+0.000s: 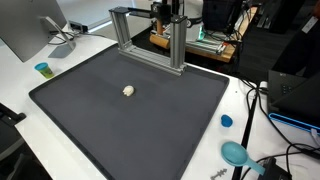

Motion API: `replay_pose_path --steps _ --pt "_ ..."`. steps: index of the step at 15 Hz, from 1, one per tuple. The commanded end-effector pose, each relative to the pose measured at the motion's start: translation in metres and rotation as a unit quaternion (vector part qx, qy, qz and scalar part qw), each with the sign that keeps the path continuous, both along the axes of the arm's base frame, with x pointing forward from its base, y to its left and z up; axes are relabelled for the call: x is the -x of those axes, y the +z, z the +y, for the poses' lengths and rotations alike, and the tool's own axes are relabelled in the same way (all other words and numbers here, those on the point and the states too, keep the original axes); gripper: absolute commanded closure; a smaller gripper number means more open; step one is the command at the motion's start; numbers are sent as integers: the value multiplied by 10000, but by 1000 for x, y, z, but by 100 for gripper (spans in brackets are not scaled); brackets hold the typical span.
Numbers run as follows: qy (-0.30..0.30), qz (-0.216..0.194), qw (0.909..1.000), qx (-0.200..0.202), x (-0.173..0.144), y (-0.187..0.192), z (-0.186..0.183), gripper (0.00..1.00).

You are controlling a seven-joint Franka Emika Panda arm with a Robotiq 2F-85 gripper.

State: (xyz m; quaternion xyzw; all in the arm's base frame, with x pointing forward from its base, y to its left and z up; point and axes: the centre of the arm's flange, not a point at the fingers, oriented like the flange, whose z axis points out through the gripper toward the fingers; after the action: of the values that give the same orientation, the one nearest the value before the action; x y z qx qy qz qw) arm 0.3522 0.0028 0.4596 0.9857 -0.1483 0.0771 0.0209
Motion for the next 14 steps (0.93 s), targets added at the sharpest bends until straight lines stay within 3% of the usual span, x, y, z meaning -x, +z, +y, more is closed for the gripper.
replay_pose_path --steps 1,7,14 --pt "-128 -248 9996 -15 -3 10 5 0" --pt "-405 -187 9987 231 5 -7 13 0" --pt "-276 -161 9995 42 0 -22 8 0"
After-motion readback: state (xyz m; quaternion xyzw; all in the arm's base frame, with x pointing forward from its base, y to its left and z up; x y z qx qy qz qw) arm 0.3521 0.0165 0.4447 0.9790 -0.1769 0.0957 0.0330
